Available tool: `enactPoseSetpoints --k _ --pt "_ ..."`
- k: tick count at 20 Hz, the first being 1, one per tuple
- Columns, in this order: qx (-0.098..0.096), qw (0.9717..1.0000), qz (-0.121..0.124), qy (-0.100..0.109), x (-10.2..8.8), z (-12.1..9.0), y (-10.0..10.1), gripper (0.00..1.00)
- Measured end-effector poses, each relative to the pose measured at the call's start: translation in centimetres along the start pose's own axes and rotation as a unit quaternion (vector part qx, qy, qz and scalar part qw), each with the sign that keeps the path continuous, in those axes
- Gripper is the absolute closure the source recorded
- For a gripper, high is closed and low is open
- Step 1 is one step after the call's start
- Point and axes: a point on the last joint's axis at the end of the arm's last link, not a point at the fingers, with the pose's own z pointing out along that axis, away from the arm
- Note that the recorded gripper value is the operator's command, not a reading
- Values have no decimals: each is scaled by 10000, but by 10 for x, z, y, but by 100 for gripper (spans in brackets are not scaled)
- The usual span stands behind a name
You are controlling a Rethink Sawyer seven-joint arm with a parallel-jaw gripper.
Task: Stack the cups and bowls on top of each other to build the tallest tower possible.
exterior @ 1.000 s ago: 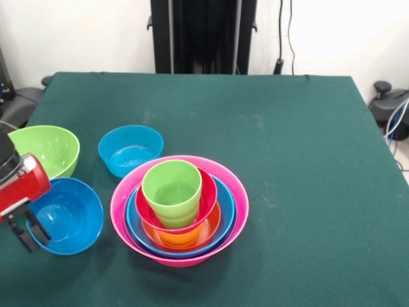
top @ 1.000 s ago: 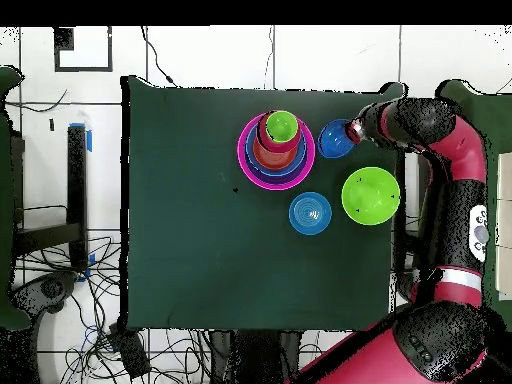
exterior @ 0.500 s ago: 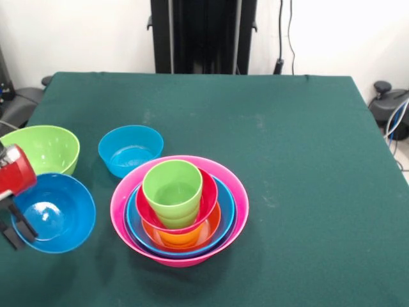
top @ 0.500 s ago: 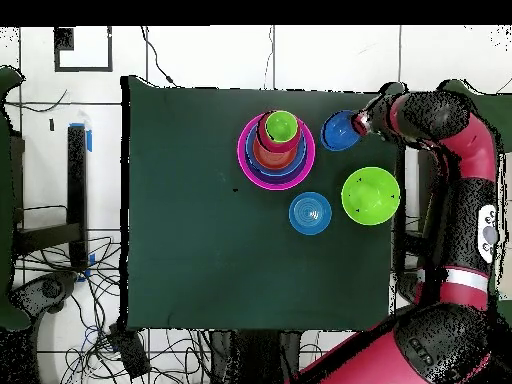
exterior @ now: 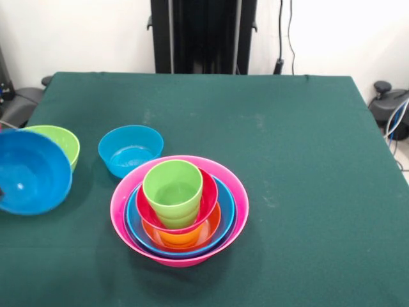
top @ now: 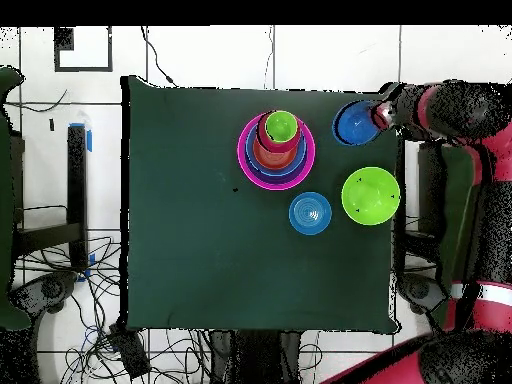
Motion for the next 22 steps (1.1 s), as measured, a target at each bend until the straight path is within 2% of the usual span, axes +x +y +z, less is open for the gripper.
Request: enactPoseSetpoints --k 1,2,4,5,7,9,12,15,17,19,22 --pt "-1 10000 -6 -10 0 -6 1 100" --pt "-14 10000 -33 -4 0 -25 5 100" --pt "-27 10000 -35 2 1 -37 8 100" --pt "-43 10000 -20 23 2 -55 14 100" --pt "-54 10000 10 41 2 -66 19 100" --pt "-60 9998 170 90 4 -89 32 100" --pt "-64 9993 345 103 4 -99 40 100" --pt "-155 9957 906 94 0 -108 62 100" --pt "-184 9946 1020 83 -1 -108 67 100" --pt "-284 9890 1453 32 -3 -104 82 100" --pt "-356 9842 1733 -18 -4 -97 93 100"
